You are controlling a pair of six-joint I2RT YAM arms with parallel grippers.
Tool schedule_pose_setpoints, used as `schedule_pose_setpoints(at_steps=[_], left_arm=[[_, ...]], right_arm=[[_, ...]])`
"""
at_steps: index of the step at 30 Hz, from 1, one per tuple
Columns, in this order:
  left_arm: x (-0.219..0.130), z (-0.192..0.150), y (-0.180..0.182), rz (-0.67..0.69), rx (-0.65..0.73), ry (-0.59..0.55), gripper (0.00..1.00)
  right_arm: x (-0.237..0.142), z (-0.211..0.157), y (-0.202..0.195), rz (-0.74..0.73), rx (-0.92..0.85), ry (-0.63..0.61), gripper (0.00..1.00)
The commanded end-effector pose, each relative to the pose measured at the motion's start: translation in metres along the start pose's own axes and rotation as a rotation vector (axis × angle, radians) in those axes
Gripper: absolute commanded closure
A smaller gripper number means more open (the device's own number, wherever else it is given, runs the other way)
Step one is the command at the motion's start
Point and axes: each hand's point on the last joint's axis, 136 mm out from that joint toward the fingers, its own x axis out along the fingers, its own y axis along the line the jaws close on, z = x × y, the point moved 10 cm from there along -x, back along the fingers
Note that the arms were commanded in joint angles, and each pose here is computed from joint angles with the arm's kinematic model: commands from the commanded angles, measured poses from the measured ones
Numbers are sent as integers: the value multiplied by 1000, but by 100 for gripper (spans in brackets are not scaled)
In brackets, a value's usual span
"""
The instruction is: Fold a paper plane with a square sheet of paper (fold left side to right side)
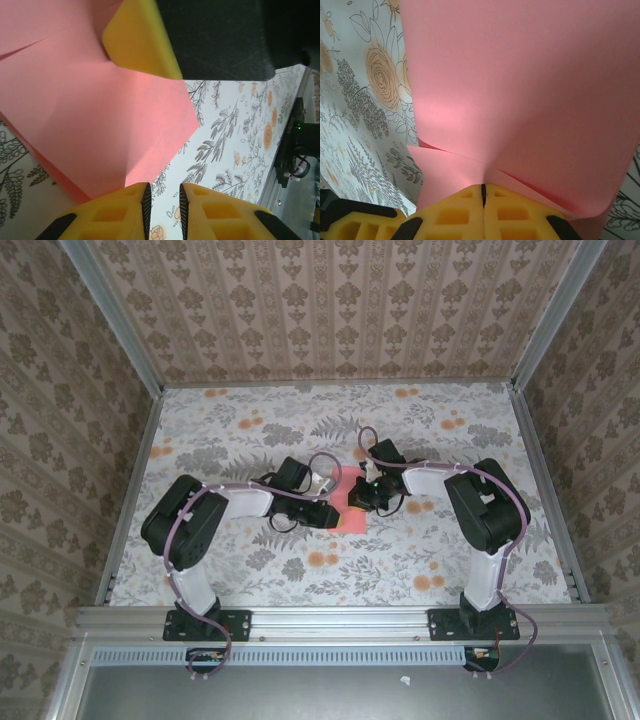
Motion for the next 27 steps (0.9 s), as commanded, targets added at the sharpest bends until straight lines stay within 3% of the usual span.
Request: schedule_pose_setpoints(at_steps=[1, 27], left_arm=[[3, 4, 1, 25, 24, 11, 76], [4, -2, 17, 158, 17, 11, 79]], right_arm=[[10, -8, -15, -103, 25, 56, 93], [9, -9, -17, -125, 16, 62, 94]])
